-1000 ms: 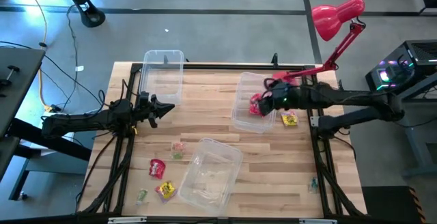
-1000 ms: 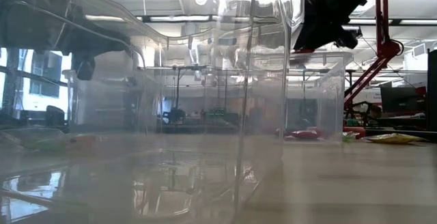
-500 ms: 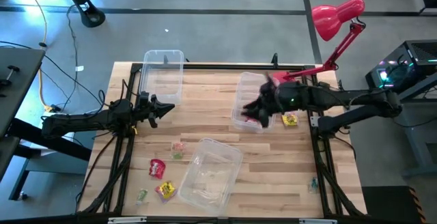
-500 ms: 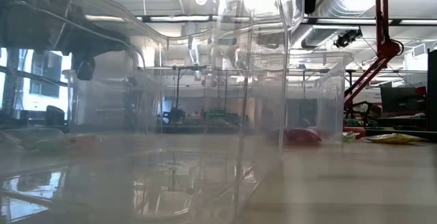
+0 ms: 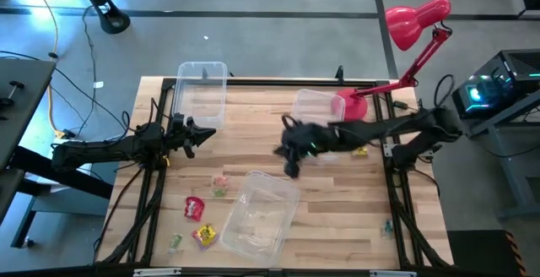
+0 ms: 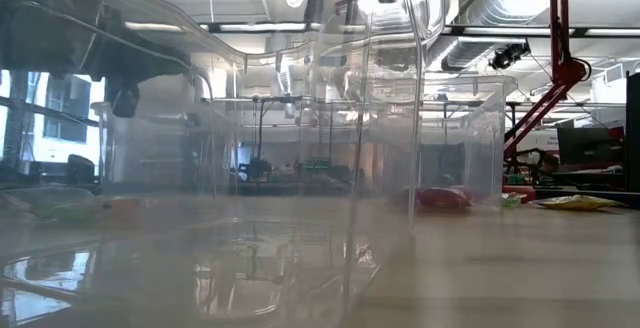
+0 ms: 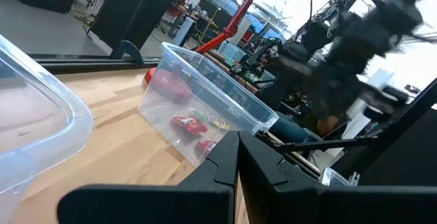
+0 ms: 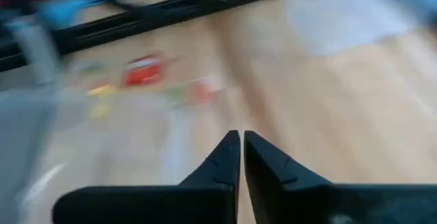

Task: Sort candy
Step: Put the top red candy pack into center transparent bin, then move the transparent bins to the top of the table

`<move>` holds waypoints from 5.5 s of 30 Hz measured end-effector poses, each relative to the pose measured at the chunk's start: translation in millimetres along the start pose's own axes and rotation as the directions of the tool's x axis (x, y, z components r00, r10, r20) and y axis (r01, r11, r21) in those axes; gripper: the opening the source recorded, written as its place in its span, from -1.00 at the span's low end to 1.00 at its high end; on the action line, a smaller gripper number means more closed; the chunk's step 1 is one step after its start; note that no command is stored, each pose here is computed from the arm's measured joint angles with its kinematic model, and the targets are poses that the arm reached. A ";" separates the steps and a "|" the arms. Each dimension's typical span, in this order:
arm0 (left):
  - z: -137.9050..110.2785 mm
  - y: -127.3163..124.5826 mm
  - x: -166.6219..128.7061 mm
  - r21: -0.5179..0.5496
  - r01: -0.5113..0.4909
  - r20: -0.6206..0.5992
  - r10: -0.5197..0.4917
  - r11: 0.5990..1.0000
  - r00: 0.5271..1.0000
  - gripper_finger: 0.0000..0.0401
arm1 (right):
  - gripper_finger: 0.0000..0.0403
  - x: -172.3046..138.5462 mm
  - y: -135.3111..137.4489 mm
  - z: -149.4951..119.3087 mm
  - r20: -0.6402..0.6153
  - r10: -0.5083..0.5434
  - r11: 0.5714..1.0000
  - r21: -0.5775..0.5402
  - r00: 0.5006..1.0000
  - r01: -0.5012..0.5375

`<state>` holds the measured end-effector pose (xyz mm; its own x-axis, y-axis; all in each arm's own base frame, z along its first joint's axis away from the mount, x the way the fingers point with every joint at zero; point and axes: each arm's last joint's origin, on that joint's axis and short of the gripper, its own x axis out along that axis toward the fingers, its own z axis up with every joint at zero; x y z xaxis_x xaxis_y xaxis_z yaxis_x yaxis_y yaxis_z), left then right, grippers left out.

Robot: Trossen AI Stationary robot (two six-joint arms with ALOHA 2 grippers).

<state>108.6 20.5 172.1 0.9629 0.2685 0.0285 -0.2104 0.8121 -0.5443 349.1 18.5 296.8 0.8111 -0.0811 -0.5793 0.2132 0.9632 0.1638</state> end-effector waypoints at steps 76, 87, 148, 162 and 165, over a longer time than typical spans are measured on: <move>0.0 0.0 0.0 0.000 0.000 0.000 0.000 1.000 1.000 -1.00 | -1.00 85.1 -50.2 21.3 -0.285 -0.111 0.964 -0.265 0.952 0.034; -0.1 0.0 0.0 0.000 0.000 -0.001 0.000 1.000 1.000 -1.00 | -1.00 102.5 -124.5 31.7 -0.190 -0.259 0.963 0.029 0.947 0.269; 0.0 0.0 0.0 0.000 0.000 0.000 0.000 1.000 1.000 -1.00 | -1.00 -62.7 37.0 21.8 -0.342 0.041 0.961 -0.242 0.939 -0.130; 0.0 0.0 0.0 0.000 0.000 0.000 0.000 1.000 1.000 -1.00 | -1.00 -107.3 81.8 -27.3 -0.598 -0.012 0.978 -0.173 0.801 -0.115; 0.0 0.0 0.0 0.000 0.000 0.000 0.000 1.000 1.000 -1.00 | -1.00 -124.5 79.2 -43.7 -0.627 -0.086 0.992 -0.125 0.774 0.009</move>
<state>108.6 20.5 172.1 0.9629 0.2682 0.0285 -0.2100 0.8120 -0.5445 241.2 116.0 347.0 0.2684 0.0146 -0.9632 0.1510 0.9869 0.0570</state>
